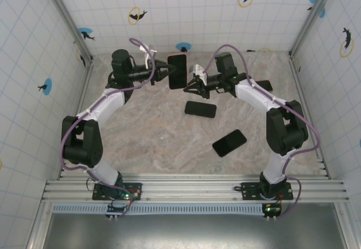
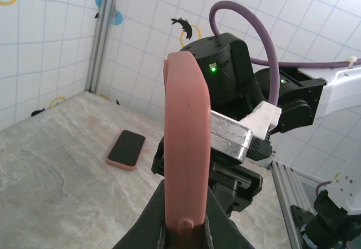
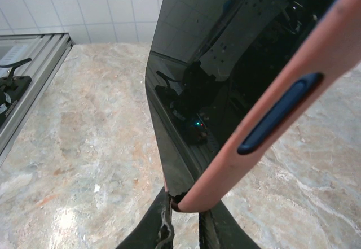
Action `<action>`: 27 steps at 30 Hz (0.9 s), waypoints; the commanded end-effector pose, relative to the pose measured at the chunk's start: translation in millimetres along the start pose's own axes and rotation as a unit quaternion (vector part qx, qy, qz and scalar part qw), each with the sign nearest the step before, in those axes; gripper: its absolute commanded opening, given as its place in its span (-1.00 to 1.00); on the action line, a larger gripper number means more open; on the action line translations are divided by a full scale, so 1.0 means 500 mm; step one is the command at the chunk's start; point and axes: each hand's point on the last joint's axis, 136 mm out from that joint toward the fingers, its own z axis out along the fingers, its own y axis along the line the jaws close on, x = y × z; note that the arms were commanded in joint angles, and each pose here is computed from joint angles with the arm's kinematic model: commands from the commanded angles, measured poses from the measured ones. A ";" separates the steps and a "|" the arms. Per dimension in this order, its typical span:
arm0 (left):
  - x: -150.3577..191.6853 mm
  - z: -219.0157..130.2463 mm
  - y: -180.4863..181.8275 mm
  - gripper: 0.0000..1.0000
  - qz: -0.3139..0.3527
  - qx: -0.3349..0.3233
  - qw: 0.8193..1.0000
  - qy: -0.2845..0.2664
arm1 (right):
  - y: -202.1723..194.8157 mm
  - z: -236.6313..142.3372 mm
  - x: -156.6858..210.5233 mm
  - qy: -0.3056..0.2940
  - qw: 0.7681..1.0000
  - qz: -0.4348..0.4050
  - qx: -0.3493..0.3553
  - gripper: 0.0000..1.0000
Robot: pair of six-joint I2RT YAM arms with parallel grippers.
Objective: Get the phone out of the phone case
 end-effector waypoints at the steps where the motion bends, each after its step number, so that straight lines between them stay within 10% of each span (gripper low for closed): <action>1: -0.023 0.012 -0.046 -1.00 0.021 0.036 0.999 0.000 | -0.004 -0.006 -0.065 -0.044 0.998 -0.036 0.004 -0.64; 27: -0.007 0.021 -0.056 -1.00 0.006 0.051 0.999 0.012 | 0.004 -0.008 -0.055 -0.048 0.999 -0.024 -0.007 -0.67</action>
